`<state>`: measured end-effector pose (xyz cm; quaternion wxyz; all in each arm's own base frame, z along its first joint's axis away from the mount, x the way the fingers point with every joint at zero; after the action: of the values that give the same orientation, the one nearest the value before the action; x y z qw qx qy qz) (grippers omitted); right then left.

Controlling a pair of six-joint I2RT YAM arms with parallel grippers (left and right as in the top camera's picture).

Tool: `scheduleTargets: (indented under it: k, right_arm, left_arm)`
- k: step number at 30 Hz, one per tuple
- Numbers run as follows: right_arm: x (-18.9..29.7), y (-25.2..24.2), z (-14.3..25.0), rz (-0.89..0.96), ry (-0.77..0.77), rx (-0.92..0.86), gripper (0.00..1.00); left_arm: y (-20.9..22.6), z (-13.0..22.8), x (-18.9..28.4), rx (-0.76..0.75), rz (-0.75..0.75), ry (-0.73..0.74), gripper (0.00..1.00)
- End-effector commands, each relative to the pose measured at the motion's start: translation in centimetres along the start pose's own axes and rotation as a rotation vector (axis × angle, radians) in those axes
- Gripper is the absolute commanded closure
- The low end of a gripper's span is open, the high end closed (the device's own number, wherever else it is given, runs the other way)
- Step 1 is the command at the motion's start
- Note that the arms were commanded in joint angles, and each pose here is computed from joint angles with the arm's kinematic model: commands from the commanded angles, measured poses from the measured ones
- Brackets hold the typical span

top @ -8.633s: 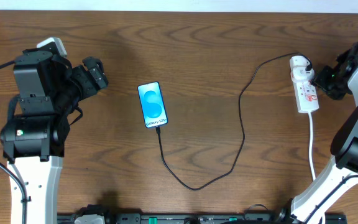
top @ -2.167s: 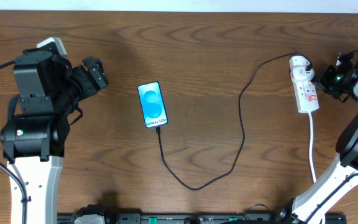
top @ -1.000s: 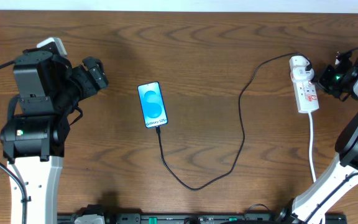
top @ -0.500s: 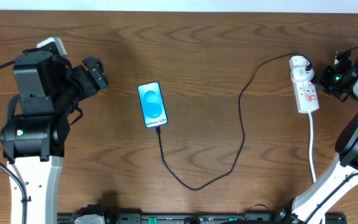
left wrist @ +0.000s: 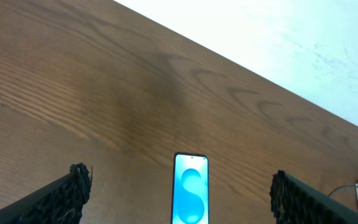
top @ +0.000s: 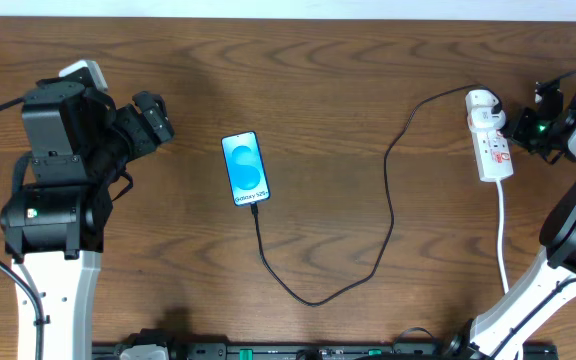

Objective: Plug charger to phone and switch on socket

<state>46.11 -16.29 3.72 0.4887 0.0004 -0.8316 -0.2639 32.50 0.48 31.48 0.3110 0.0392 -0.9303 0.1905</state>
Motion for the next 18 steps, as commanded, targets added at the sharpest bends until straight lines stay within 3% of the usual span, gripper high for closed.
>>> scheduleTargets:
  k: [1,3,7,14,18]
  right_arm:
    - [-4.5,0.9,4.9,-0.026,0.151,-0.049,0.98]
    - [-4.3,0.5,4.6,-0.021,0.137,-0.099,0.92]
    - [-3.9,0.0,4.3,-0.036,0.124,-0.185,0.89]
    - [-3.0,1.2,3.6,-0.192,0.107,-0.182,0.84]
    - [-2.4,0.9,3.5,-0.187,0.103,-0.171,0.78]
  left_arm:
    - [0.5,0.0,-0.1,0.0,-0.022,-0.002,0.06]
    - [0.5,0.0,-0.1,0.0,-0.022,-0.003,0.07]
    - [0.5,0.0,-0.1,0.0,-0.022,-0.002,0.07]
    - [0.5,0.0,-0.1,0.001,-0.022,-0.002,0.07]
    - [0.5,0.0,-0.1,0.0,-0.022,-0.002,0.07]
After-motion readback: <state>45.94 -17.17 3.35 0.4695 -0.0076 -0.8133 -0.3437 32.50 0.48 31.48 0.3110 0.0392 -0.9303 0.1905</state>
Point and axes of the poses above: each gripper's point midway between its finger pads, its own x axis back along the fingers, its own y axis along the line the jaws close on, z = x × y, the point moved 2 cm from there along x, back along the fingers, and after that the axes turned 3 degrees about -x, right-handed, at the moved point
